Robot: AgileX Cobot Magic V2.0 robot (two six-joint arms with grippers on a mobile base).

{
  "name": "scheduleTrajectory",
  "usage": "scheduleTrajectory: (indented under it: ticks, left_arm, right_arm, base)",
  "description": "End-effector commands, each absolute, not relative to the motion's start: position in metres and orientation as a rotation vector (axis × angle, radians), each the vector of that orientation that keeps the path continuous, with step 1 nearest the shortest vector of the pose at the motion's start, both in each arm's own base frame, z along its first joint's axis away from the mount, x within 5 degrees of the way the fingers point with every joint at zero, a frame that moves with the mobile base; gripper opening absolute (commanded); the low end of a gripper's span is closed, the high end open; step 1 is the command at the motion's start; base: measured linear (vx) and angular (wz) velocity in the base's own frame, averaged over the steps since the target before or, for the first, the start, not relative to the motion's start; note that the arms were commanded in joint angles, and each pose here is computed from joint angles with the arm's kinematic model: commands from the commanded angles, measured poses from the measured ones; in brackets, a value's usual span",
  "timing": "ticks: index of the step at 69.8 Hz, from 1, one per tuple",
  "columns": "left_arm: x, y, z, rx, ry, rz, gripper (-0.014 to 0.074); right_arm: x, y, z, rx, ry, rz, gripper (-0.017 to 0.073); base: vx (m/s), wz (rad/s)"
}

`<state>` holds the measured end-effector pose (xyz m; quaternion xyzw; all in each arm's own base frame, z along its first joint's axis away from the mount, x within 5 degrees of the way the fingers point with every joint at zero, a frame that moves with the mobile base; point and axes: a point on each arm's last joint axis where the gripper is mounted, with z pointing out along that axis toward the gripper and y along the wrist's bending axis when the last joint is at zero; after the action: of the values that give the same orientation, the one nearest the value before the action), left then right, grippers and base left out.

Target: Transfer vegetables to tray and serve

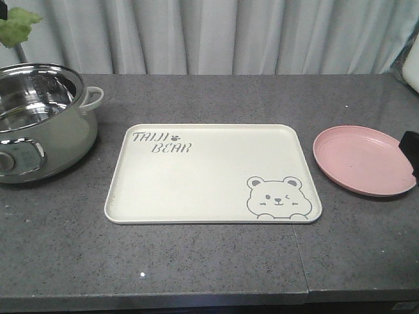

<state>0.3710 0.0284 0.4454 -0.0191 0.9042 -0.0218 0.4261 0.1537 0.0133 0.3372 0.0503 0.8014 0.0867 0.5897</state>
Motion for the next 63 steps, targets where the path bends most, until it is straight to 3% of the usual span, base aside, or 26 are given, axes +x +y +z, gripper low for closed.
scheduleTrajectory:
  ticks: [1,19,36,51,63]
  left_arm:
    - [0.348,0.016,0.485,-0.007,2.094,-0.156,-0.0007]
    - [0.343,-0.032,0.494,0.159,2.028,-0.419,-0.0007]
    - [0.34,-0.07,0.495,0.262,2.0,-0.499,-0.0007]
    - [0.342,-0.099,0.486,0.362,2.017,-0.542,-0.0007]
    - [0.34,-0.126,0.481,0.455,2.009,-0.575,-0.0007]
  right_arm:
    - [0.162,0.015,0.357,0.122,1.725,0.243,0.0554]
    - [0.197,0.02,0.382,0.147,1.684,0.305,0.0538]
    - [0.241,0.038,0.429,0.079,1.644,0.382,0.0538]
    - [0.278,0.089,0.449,-0.126,1.706,0.6,0.0538]
    - [0.297,0.111,0.447,-0.182,1.69,0.857,0.0538]
  base:
    - [0.0,0.0]
    - [0.0,0.0]
    - [0.0,0.0]
    - [0.0,0.0]
    - [0.0,0.0]
